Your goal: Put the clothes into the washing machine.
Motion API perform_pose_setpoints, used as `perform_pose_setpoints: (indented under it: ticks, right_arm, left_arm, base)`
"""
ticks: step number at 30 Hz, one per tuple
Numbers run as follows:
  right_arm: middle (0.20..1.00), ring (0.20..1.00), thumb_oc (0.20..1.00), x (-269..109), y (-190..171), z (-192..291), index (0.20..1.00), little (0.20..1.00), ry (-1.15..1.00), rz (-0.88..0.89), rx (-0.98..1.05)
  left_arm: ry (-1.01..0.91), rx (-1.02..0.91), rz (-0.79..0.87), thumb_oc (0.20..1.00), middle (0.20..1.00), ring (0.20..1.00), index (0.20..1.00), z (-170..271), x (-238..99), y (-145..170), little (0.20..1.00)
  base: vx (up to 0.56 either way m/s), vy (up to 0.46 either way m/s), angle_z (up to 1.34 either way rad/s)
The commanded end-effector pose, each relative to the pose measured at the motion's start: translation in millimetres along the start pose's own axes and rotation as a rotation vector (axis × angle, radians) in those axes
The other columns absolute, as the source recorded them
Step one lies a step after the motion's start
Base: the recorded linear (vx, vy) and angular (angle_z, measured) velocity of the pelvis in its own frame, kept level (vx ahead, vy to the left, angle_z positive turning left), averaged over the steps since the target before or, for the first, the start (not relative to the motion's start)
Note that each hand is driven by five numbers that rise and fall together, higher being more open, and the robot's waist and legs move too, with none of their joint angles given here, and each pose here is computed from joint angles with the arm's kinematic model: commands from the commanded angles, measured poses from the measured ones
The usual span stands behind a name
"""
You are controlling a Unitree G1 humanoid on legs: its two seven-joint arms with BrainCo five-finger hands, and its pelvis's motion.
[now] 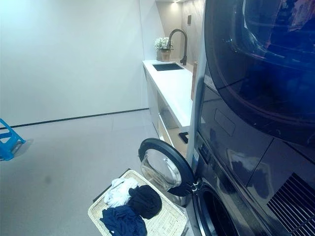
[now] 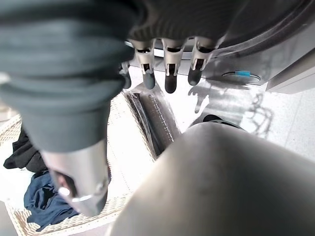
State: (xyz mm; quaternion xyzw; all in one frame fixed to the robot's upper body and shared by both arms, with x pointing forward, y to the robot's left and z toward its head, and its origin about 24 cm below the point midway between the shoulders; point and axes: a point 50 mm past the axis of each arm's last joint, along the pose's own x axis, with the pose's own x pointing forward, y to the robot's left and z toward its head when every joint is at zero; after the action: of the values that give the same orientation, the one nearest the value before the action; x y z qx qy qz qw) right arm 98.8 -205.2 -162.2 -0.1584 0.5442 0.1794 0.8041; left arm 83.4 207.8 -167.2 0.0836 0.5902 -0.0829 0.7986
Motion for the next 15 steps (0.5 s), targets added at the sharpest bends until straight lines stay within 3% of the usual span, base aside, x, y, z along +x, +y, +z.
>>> perform_pose_setpoints:
  ticks: [1,15]
  right_arm:
    - [1.000,1.000,1.000,8.8,9.7,31.3,1.000,1.000,-0.060,0.023,-0.043]
    - [1.000,1.000,1.000,8.6,9.5,30.5,1.000,1.000,-0.057,0.027,-0.036]
  left_arm:
    - [-0.037,-0.004,-0.021,1.000,1.000,1.000,1.000,21.1,5.6,-12.0,1.000]
    - [-0.062,-0.001,0.050,1.000,1.000,1.000,1.000,26.8,5.8,-7.9,1.000]
  base:
    - [0.00,0.000,0.00]
    - [0.00,0.001,0.00]
